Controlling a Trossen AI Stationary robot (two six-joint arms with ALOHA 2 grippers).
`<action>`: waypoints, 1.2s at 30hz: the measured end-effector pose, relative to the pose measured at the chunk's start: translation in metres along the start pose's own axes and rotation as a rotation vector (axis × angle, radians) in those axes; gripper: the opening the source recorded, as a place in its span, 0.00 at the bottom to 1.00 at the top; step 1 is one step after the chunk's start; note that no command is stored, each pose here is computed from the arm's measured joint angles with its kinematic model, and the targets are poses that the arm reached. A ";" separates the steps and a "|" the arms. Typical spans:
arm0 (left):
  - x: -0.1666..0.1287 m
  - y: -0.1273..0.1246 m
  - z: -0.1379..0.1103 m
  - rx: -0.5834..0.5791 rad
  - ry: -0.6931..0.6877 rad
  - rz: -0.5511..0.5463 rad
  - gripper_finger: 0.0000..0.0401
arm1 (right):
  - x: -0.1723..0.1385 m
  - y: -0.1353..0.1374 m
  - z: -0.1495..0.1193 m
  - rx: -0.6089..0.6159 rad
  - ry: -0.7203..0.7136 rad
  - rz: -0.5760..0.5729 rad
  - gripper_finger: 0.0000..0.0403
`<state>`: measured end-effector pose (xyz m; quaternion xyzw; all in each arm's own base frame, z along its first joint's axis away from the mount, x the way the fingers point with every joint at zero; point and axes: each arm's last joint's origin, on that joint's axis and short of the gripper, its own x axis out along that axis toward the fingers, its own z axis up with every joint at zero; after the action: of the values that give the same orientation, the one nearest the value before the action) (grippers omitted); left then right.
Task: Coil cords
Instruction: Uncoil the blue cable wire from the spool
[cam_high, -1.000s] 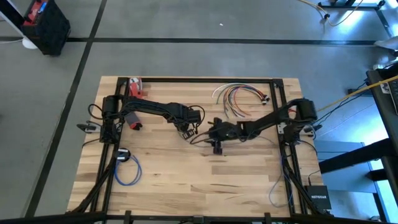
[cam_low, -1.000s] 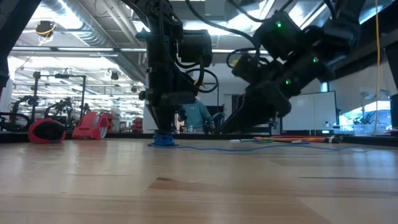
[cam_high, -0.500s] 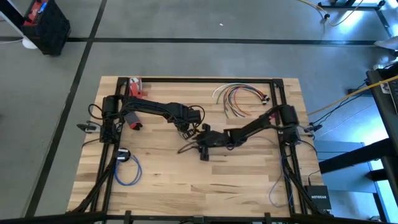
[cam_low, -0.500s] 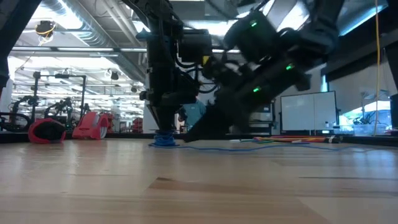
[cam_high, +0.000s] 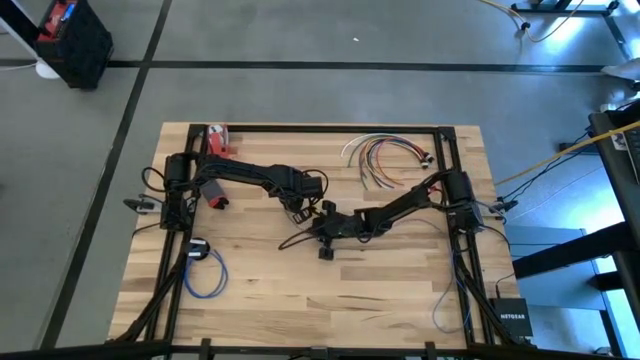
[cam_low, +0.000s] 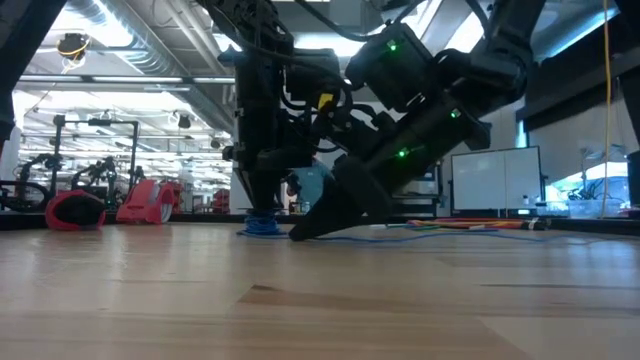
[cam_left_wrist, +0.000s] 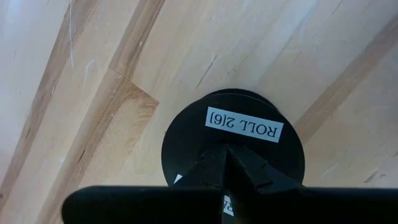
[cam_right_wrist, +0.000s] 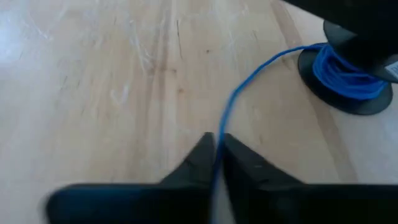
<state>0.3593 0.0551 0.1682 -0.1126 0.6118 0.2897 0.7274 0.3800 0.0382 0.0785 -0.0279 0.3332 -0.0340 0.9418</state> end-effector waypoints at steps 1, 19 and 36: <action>0.000 0.000 0.000 0.000 0.000 0.000 0.00 | 0.000 0.000 0.000 -0.016 0.001 0.009 0.05; 0.000 -0.001 0.001 -0.008 -0.009 -0.009 0.00 | -0.068 0.006 -0.012 -0.270 0.216 -0.059 0.01; -0.001 -0.001 0.002 -0.011 -0.014 -0.007 0.00 | -0.175 -0.022 -0.089 0.012 0.303 -0.007 0.01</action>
<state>0.3609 0.0552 0.1697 -0.1170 0.6046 0.2912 0.7321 0.1876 0.0285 0.1205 -0.0178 0.4713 -0.0432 0.8807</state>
